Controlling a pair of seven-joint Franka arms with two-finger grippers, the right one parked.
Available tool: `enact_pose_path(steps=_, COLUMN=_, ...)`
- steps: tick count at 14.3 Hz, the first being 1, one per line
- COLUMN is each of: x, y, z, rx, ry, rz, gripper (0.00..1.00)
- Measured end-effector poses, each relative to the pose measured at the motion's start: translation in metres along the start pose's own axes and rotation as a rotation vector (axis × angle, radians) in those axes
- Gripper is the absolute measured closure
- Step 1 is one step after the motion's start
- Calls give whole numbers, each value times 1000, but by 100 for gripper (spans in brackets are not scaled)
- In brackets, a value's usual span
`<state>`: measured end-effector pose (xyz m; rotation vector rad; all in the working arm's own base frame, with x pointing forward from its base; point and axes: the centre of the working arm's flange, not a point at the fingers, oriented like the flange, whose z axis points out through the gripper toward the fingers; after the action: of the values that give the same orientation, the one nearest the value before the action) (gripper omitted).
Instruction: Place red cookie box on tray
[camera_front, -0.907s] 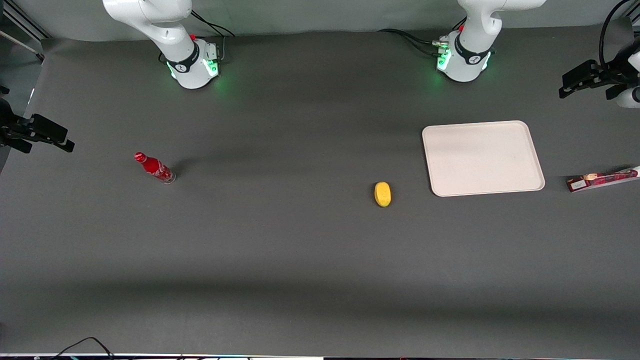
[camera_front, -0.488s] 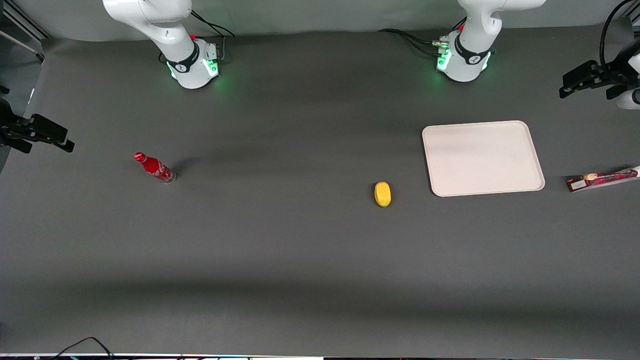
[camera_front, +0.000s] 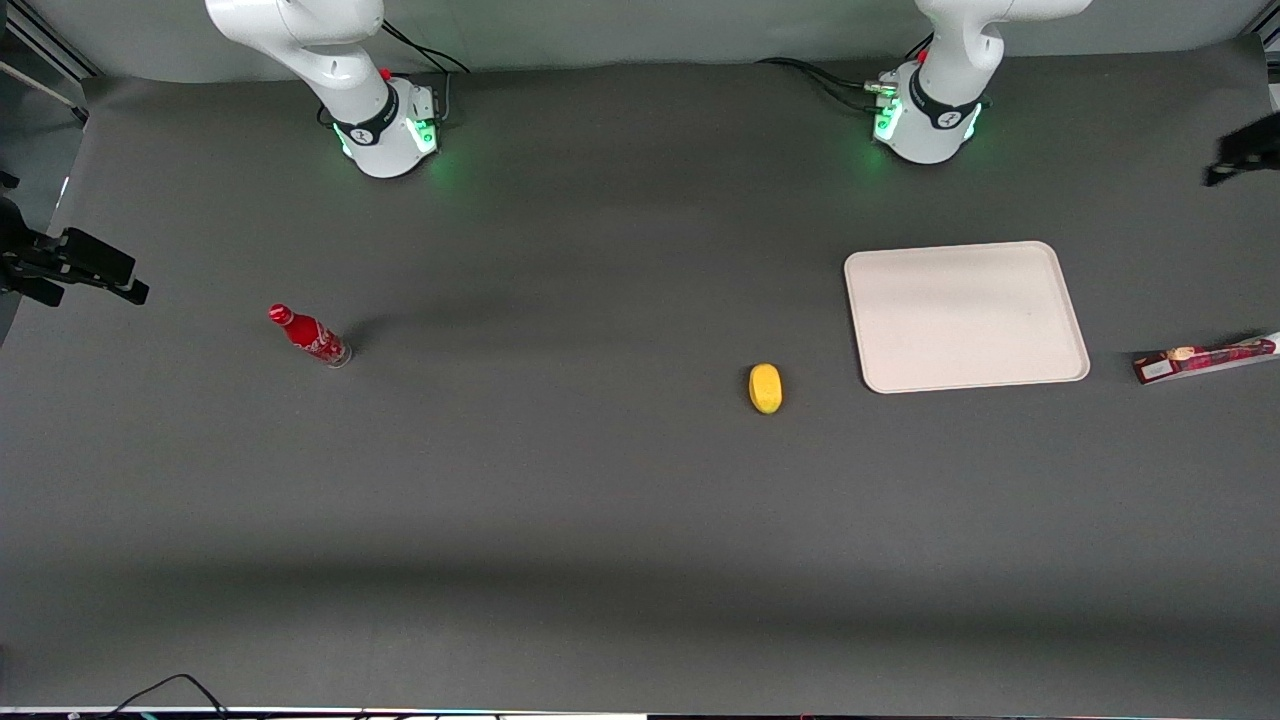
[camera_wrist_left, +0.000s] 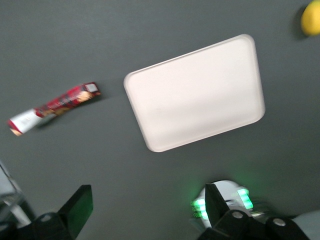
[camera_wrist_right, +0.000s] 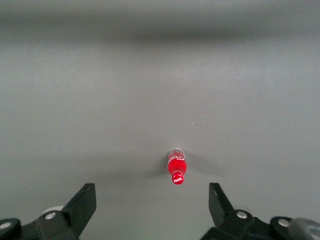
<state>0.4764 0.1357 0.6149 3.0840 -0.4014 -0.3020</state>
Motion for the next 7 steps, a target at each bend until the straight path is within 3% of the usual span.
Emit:
enact_pose_path(steps=3, x=4, y=-68, z=37, rx=8, ry=-22, rz=208, gripper=0)
enact_pose_path(steps=7, x=30, y=-147, z=124, rx=14, ry=-99, rz=508, gripper=0)
